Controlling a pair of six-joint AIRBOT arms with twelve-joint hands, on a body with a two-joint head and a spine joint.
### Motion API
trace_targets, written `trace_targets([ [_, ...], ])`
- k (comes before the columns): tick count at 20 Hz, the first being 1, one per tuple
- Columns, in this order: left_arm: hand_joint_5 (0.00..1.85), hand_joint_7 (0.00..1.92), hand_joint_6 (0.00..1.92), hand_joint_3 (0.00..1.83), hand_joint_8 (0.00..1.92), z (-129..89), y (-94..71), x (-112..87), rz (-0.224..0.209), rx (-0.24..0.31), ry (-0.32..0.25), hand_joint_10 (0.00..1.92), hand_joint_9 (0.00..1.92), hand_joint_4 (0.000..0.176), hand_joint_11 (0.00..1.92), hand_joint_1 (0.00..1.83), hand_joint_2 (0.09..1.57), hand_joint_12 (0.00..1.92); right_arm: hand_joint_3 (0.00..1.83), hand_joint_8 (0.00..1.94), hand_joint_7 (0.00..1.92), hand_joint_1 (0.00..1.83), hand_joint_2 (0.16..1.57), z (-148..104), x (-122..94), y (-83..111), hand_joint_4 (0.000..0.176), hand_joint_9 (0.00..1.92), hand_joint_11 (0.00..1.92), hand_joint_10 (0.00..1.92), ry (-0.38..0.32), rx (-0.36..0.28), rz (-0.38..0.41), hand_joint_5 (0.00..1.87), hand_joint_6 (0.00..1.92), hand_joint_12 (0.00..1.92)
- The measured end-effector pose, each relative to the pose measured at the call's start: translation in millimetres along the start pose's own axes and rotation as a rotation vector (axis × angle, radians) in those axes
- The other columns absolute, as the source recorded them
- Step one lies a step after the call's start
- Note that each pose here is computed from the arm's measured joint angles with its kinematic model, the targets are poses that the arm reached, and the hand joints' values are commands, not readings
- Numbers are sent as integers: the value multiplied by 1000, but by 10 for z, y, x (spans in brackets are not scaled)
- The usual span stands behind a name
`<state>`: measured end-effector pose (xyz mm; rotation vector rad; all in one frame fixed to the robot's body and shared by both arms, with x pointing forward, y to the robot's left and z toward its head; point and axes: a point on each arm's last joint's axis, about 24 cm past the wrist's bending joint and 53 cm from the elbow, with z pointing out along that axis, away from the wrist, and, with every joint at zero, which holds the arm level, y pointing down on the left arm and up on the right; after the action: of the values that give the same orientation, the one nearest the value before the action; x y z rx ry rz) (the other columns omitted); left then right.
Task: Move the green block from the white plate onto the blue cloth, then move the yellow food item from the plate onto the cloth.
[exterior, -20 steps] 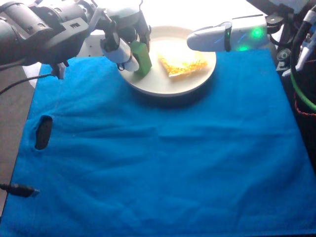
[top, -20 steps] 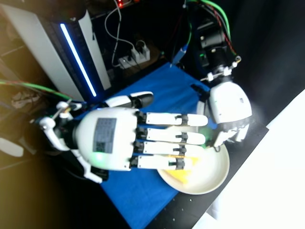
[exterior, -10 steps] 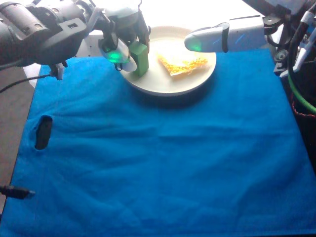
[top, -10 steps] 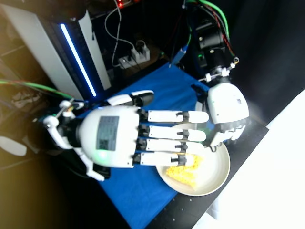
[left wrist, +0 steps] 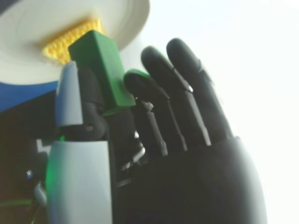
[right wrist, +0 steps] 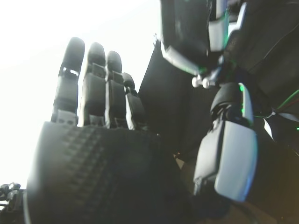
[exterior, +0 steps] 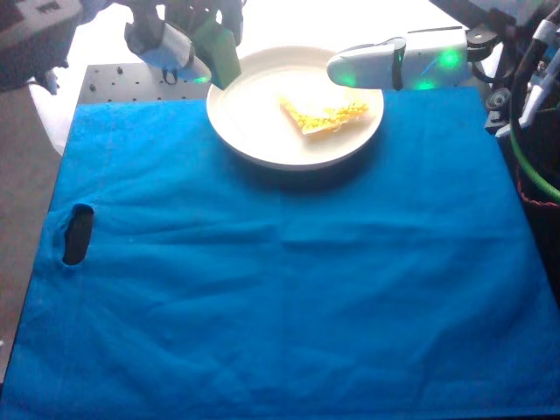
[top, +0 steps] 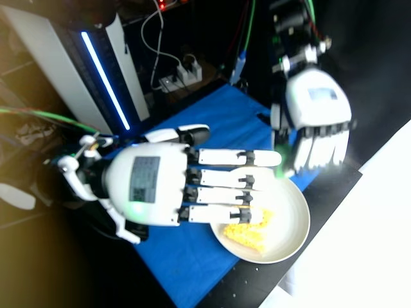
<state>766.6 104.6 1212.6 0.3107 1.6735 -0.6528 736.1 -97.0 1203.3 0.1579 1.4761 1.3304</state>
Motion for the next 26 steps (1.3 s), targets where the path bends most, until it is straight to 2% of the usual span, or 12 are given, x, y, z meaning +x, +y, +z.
trace_targets([
  [2, 1128, 854, 473, 0, 1412, -126, -40, -90, 18, 21, -20, 1216, 894, 0, 895, 1257, 1132, 1407, 1, 5, 356, 585, 870, 0, 2, -13, 69, 358, 0, 5, 1, 5, 1, 120, 0, 948],
  [4, 1117, 866, 534, 0, 1366, -288, -102, -159, 52, 49, -37, 1073, 838, 0, 769, 1257, 1128, 1421, 5, 5, 383, 581, 911, -1, 3, -21, 68, 327, 0, 10, 2, 9, 0, 132, 1, 581],
  [5, 1135, 900, 509, 0, 1327, -379, -154, -167, 79, 65, -36, 1090, 864, 0, 805, 1262, 1117, 1382, 0, 0, 346, 563, 892, -1, -1, -32, 81, 353, 0, 2, 1, 13, 3, 157, 0, 947],
  [6, 1152, 898, 473, 1, 1328, -460, -218, -181, 106, 85, -40, 1117, 846, 0, 777, 1263, 1112, 1378, 0, 0, 341, 559, 885, -1, 0, -30, 84, 352, 0, 0, 1, 13, 4, 168, 0, 1017],
  [9, 1046, 937, 608, 1, 1299, -610, -395, -112, 138, 142, -37, 1121, 852, 0, 764, 1262, 1123, 1350, 0, 3, 306, 508, 873, -12, -9, -53, 106, 274, 0, 5, -3, 19, 10, 177, 1, 958],
  [10, 1059, 948, 574, 0, 1288, -648, -445, -44, 143, 159, -27, 1158, 859, 0, 773, 1265, 1119, 1380, 2, 0, 297, 505, 880, -20, -4, -66, 98, 292, 0, 15, -2, 22, 8, 163, 0, 940],
  [11, 940, 924, 764, 0, 1329, -665, -500, 30, 139, 176, -14, 1228, 824, 0, 755, 1254, 1150, 1400, 0, 1, 317, 492, 889, -24, 4, -87, 69, 328, 2, 10, 2, 30, 8, 160, 0, 968],
  [15, 965, 808, 745, 0, 1490, -803, -600, 120, 66, 244, -7, 1401, 740, 0, 686, 1236, 1179, 1564, 1, 1, 319, 491, 862, -32, 7, -108, 76, 300, 0, 1, 1, 36, 13, 148, 1, 1008],
  [18, 1109, 941, 555, 0, 1253, -862, -686, 212, -11, 303, 30, 1031, 877, 0, 758, 1263, 1109, 1421, 0, 3, 299, 491, 856, -30, 17, -104, 75, 315, 0, 2, 3, 35, 12, 158, 0, 1160],
  [19, 1048, 889, 677, 0, 1317, -882, -727, 244, -11, 321, 34, 1038, 820, 0, 675, 1245, 1134, 1463, 0, 2, 300, 501, 859, -30, 17, -104, 71, 296, 0, 0, 3, 35, 12, 152, 0, 1156],
  [21, 1017, 803, 745, 2, 1431, -916, -740, 319, -35, 334, 43, 1006, 762, 0, 595, 1237, 1161, 1466, 0, 1, 300, 503, 840, -31, 17, -106, 95, 316, 0, 6, 3, 35, 12, 153, 0, 1236],
  [26, 988, 723, 770, 0, 1554, -983, -682, 593, -84, 325, 109, 1186, 678, 0, 576, 1228, 1191, 1573, 0, 3, 340, 517, 812, -32, 24, -113, 65, 327, 0, 8, 3, 37, 14, 173, 2, 1135],
])
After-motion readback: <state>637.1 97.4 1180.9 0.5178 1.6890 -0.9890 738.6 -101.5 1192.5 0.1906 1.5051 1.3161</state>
